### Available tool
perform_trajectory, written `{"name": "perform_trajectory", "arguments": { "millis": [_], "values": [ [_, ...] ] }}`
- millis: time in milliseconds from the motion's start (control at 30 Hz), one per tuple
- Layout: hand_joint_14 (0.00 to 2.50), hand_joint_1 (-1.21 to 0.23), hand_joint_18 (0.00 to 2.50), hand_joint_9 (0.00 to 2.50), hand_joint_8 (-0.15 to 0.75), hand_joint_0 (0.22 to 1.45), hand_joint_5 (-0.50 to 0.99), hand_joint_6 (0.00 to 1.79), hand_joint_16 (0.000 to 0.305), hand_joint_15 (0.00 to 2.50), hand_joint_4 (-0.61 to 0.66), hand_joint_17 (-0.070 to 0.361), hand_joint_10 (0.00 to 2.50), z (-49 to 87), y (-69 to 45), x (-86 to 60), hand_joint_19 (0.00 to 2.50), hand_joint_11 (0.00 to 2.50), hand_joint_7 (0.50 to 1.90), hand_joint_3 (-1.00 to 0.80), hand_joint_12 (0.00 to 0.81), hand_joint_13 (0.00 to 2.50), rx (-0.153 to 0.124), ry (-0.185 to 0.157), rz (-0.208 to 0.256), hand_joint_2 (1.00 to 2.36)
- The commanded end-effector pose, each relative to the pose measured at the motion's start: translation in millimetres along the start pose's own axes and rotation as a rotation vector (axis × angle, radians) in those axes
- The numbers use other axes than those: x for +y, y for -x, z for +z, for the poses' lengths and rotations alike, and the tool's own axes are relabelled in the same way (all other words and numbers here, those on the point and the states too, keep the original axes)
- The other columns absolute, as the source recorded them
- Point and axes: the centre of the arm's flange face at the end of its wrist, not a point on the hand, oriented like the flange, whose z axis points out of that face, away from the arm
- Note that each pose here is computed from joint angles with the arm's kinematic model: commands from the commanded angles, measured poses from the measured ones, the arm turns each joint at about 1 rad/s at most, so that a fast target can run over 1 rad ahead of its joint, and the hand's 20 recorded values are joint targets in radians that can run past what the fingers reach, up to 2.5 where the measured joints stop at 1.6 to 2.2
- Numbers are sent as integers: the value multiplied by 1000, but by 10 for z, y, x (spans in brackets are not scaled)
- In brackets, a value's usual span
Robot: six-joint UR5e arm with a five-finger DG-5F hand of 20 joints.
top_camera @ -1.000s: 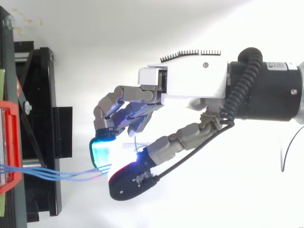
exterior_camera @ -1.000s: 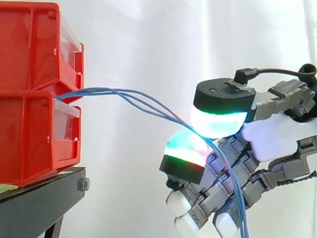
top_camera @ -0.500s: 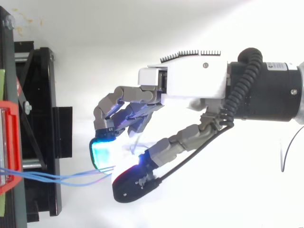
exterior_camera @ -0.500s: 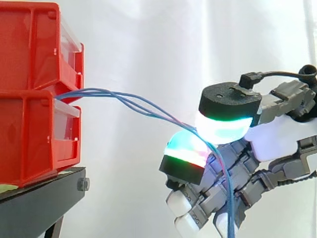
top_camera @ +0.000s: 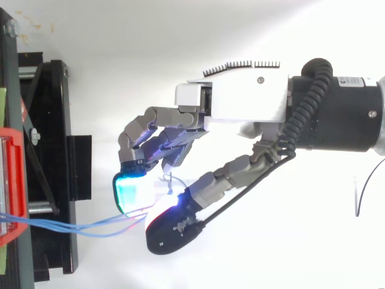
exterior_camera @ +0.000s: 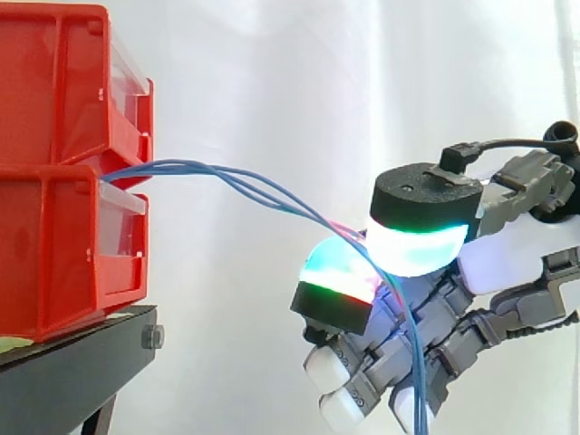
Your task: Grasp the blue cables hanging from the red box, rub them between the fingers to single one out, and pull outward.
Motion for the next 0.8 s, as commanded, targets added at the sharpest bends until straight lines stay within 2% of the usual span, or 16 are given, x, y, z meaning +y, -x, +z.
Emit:
{"name": "perform_trajectory", "arguments": {
  "millis": [0, 233, 400, 767],
  "values": [
    [8, -800, 632, 606, 243, 590, -190, 835, 47, 220, 228, 105, 8, -1, 2, -4, 496, 380, 1043, -418, 344, 571, 1, -1, 3, 1005],
    [8, -749, 635, 629, 255, 556, -181, 827, 48, 225, 240, 108, 7, 0, -3, 3, 511, 382, 1059, -445, 351, 582, 6, 1, 10, 1003],
    [8, -783, 651, 636, 265, 507, -181, 825, 50, 229, 251, 114, 7, -6, -5, -2, 508, 383, 1057, -500, 365, 593, 9, -5, 14, 1000],
    [8, -742, 649, 643, 266, 513, -176, 821, 50, 231, 253, 113, 7, -12, -7, -8, 518, 380, 1051, -500, 364, 598, 12, -11, 13, 1000]
  ]
}}
